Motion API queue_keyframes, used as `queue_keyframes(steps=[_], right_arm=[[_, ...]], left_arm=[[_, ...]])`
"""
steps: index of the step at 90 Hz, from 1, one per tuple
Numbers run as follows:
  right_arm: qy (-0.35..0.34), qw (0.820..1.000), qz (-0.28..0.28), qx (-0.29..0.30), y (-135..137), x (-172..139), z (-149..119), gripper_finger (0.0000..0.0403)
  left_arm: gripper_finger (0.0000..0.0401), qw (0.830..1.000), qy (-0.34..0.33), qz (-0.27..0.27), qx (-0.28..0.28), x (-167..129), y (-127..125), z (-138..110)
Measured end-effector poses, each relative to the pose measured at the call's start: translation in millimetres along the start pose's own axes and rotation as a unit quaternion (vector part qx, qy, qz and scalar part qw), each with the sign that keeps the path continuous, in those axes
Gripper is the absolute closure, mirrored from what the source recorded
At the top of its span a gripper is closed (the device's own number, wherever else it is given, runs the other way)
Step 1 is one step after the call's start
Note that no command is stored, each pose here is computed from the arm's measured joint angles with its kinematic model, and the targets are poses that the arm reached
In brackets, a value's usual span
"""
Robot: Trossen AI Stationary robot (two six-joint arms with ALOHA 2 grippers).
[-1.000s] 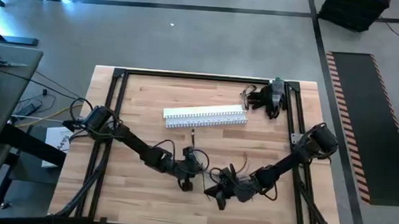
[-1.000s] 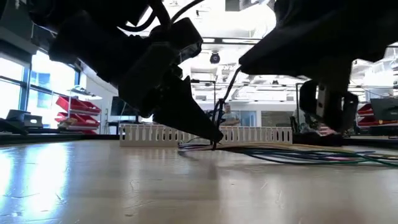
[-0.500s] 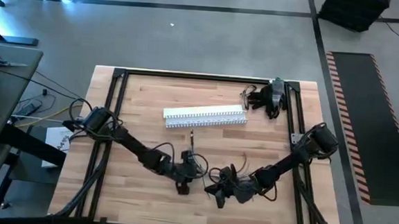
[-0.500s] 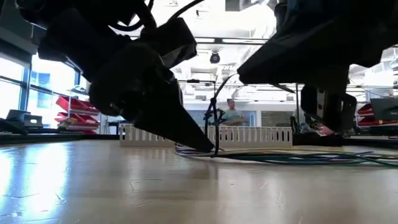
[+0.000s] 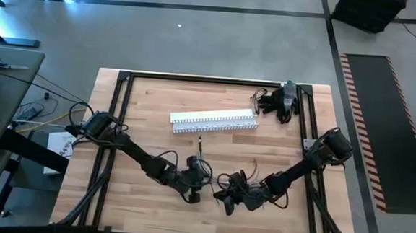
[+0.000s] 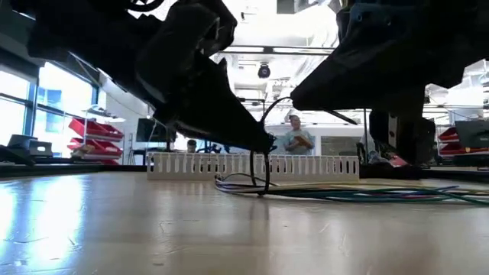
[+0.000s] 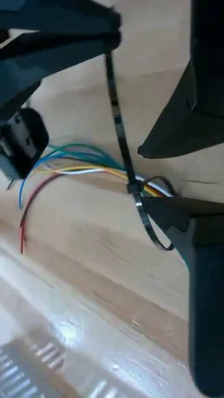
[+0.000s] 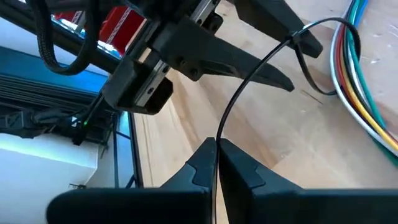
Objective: Ziptie cables
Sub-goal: Wrap the cable wires with black ziptie
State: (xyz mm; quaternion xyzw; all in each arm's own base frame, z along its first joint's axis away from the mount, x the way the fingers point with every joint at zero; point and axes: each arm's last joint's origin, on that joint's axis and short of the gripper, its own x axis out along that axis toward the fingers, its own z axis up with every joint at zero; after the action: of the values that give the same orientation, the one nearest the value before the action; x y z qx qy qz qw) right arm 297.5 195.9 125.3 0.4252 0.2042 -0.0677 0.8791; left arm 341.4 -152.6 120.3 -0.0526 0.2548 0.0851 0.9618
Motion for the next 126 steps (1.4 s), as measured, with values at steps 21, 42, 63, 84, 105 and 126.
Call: queue_keyframes(steps=[21,42,63,84,105,126], right_arm=[[0.0,1.0,0.0,-0.001,0.1,-0.1,-0.1,0.0403],[-0.002,1.0,0.011,0.005,2.4,-0.4,0.2,0.0403],[0.015,0.999,0.025,0.021,7.8,-6.9,-11.0,0.0403],[0.034,0.997,0.037,0.053,15.0,-18.5,-28.8,0.0403],[0.085,0.992,0.062,0.066,39.1,-29.5,-46.8,0.0403],[0.101,0.993,0.028,0.046,35.0,-28.6,-48.9,0.0403]], left_arm=[[0.0351,1.0,-0.013,0.019,-0.003,0.1,1.1,1.5],[0.0399,0.999,-0.019,0.031,0.004,0.4,2.0,2.4],[0.0401,0.998,-0.001,0.057,0.008,2.2,8.3,-0.8],[0.0401,0.997,0.012,0.072,0.001,3.8,17.5,-7.2],[0.0401,0.996,0.025,0.081,0.001,4.9,26.3,-13.8],[0.0401,0.997,0.033,0.071,0.014,5.2,27.7,-15.6]])
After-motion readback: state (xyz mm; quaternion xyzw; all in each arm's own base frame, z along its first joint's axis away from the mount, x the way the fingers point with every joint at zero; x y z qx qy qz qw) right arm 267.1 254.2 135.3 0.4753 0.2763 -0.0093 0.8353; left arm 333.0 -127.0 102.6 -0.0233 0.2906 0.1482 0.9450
